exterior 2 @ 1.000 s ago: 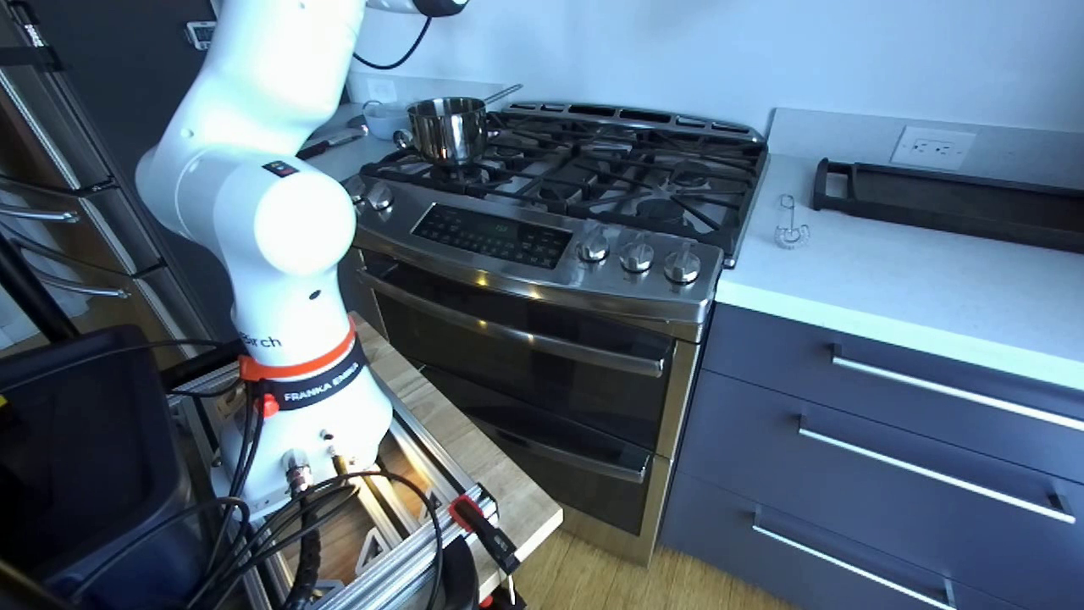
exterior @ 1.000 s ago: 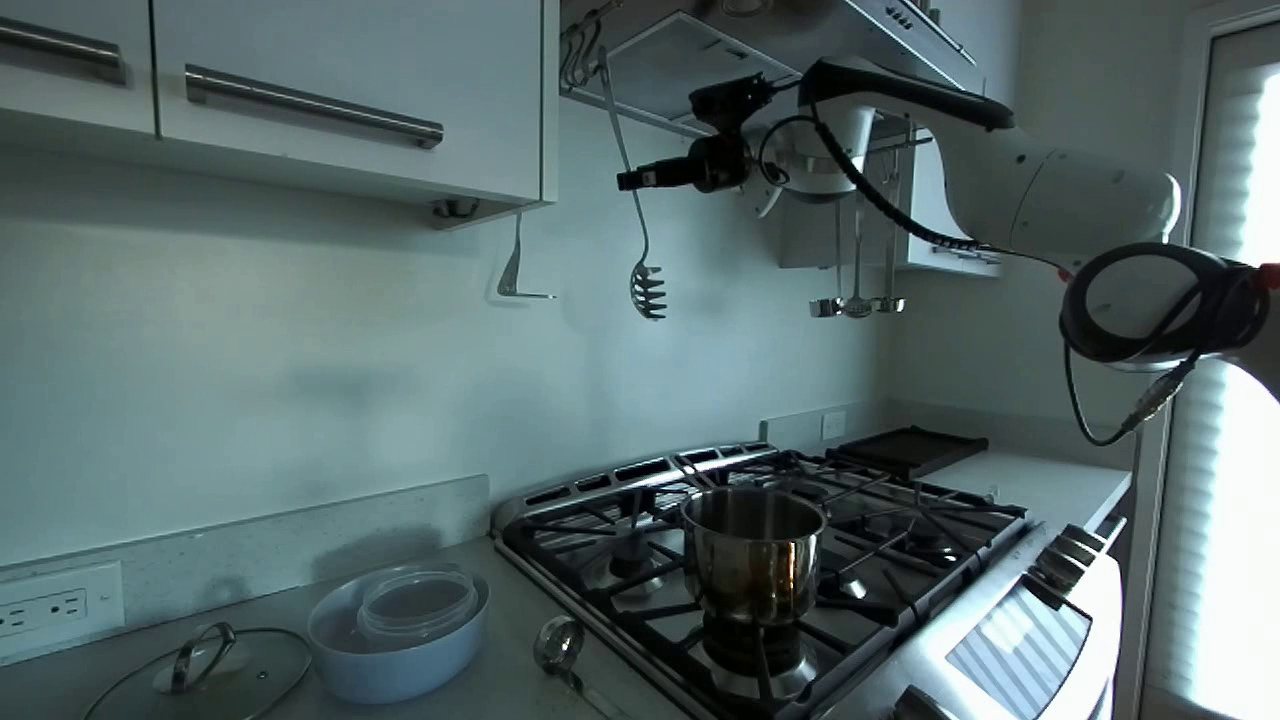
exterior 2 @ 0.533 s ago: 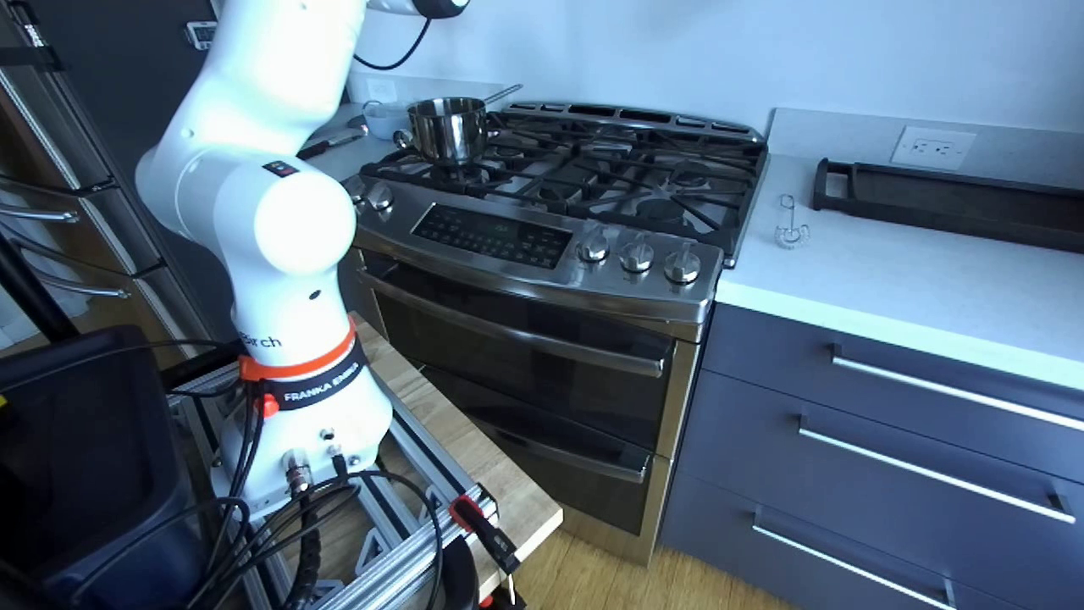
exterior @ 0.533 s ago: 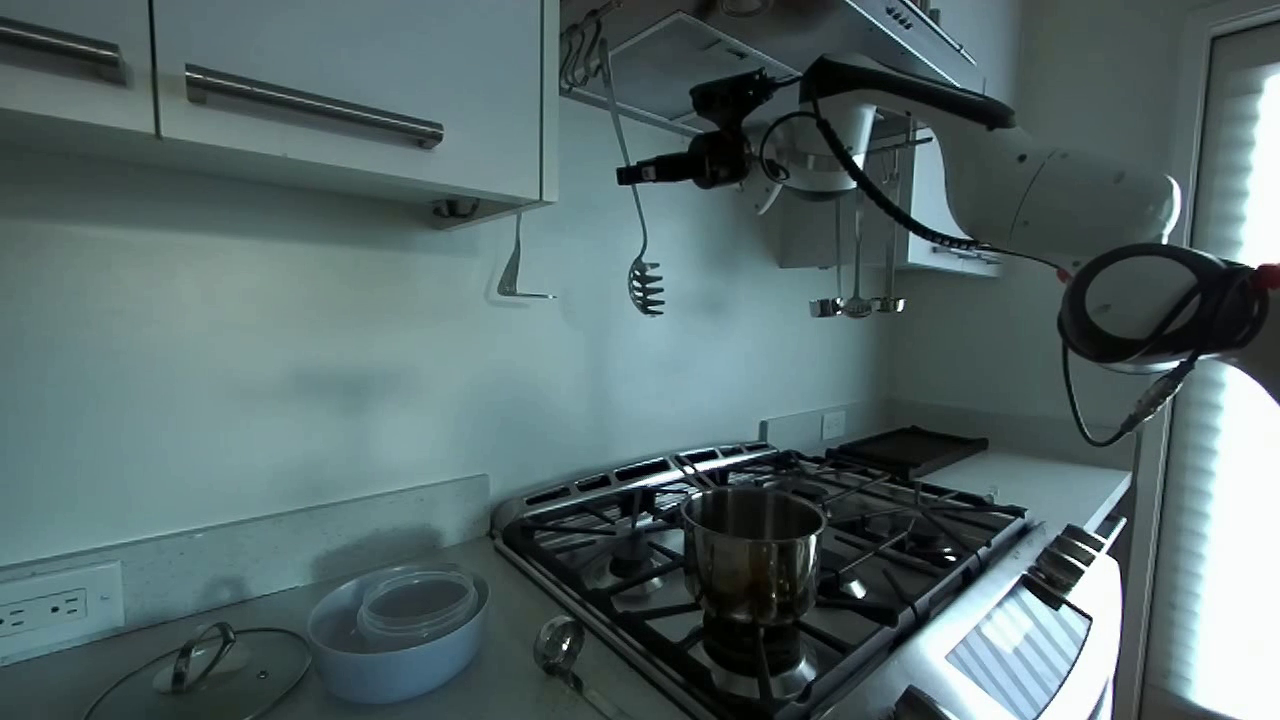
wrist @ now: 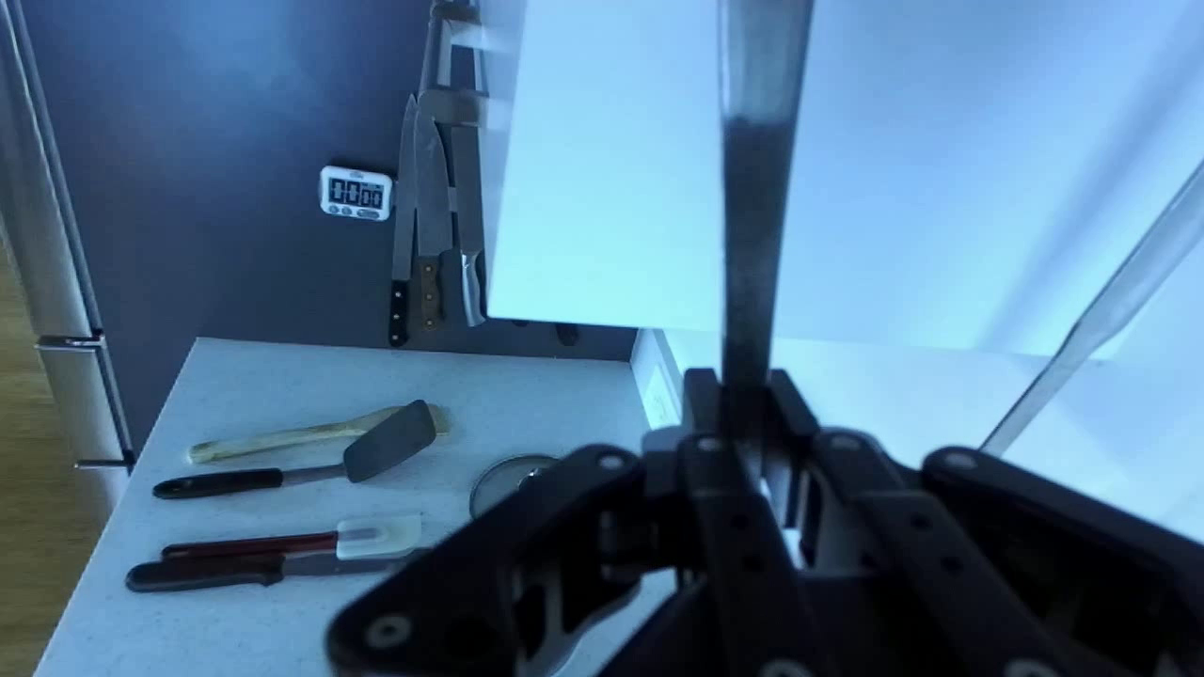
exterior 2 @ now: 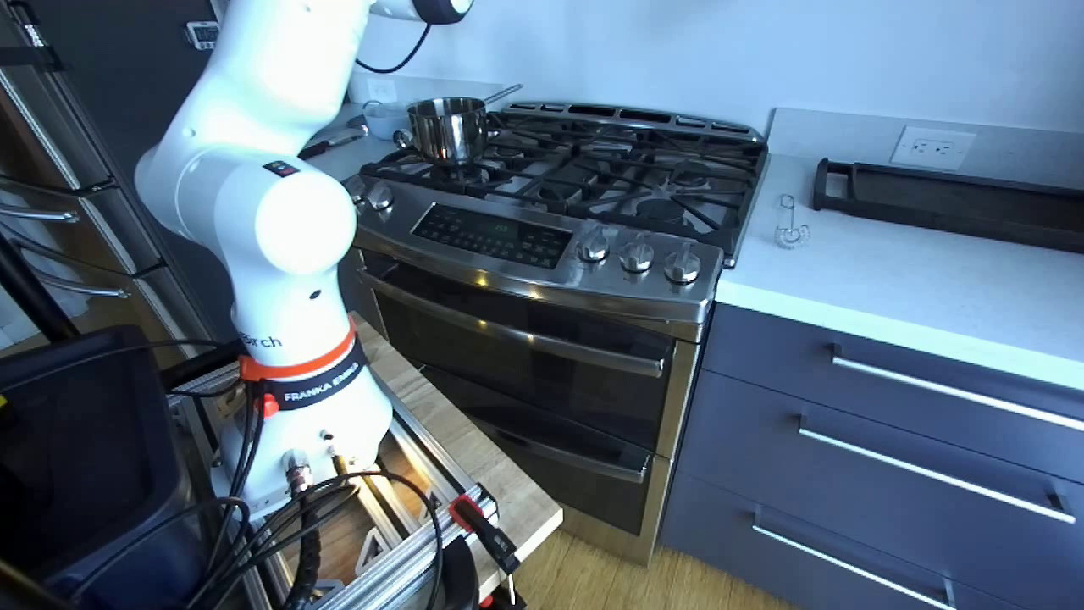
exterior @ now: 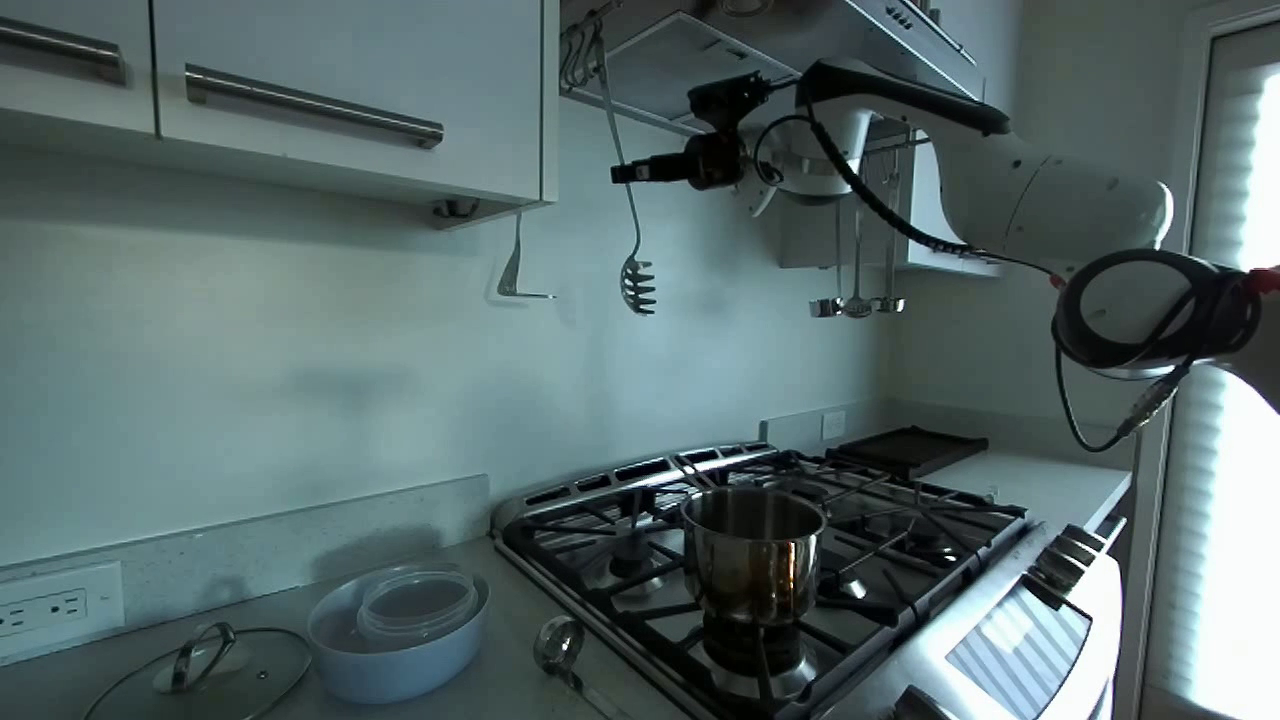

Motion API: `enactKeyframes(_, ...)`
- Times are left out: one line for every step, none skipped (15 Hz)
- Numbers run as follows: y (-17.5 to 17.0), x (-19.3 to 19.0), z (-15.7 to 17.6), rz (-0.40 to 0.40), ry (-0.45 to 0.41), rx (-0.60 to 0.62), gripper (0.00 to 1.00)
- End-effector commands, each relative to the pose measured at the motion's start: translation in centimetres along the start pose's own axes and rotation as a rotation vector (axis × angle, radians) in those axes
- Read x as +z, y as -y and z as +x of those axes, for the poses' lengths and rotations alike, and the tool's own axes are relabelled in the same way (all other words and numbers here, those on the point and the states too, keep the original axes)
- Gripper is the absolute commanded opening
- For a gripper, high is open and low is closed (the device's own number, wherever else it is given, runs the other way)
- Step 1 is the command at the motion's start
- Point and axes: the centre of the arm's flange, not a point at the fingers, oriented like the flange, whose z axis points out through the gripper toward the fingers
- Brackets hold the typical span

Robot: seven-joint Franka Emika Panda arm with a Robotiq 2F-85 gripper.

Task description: Remove the silver ladle from the pot and hang it above the stove

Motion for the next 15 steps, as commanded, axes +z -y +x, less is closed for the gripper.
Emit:
enactKeyframes(4.4, 0.6, -2.6, 0.008, 0.025, -0.011, 0.03)
enactKeyframes(4.4, 0.6, -2.6, 0.003, 0.023, -0.011, 0.03)
enactKeyframes(4.3, 0.7, -2.6, -0.003, 0.019, -0.011, 0.03)
enactKeyframes(4.3, 0.8, -2.6, -0.007, 0.016, -0.009, 0.03)
enactKeyframes(4.3, 0.9, -2.5, -0.010, 0.016, -0.009, 0.03)
enactKeyframes(4.3, 1.1, -2.5, -0.014, 0.013, -0.008, 0.03)
enactKeyframes(4.3, 1.2, -2.4, -0.016, 0.014, -0.008, 0.03)
enactKeyframes(4.3, 1.3, -2.4, -0.018, 0.012, -0.007, 0.03)
enactKeyframes(4.3, 1.3, -2.4, -0.020, 0.010, -0.006, 0.03)
enactKeyframes(4.2, 1.4, -2.4, -0.022, 0.010, -0.007, 0.03)
enactKeyframes(4.2, 1.4, -2.4, -0.024, 0.009, -0.007, 0.03)
enactKeyframes(4.1, 1.4, -2.5, -0.026, 0.008, -0.008, 0.03)
enactKeyframes(4.0, 1.5, -2.6, -0.028, 0.009, -0.010, 0.03)
enactKeyframes(4.0, 1.6, -2.7, -0.029, 0.009, -0.013, 0.03)
enactKeyframes(3.9, 1.6, -2.8, -0.029, 0.008, -0.015, 0.03)
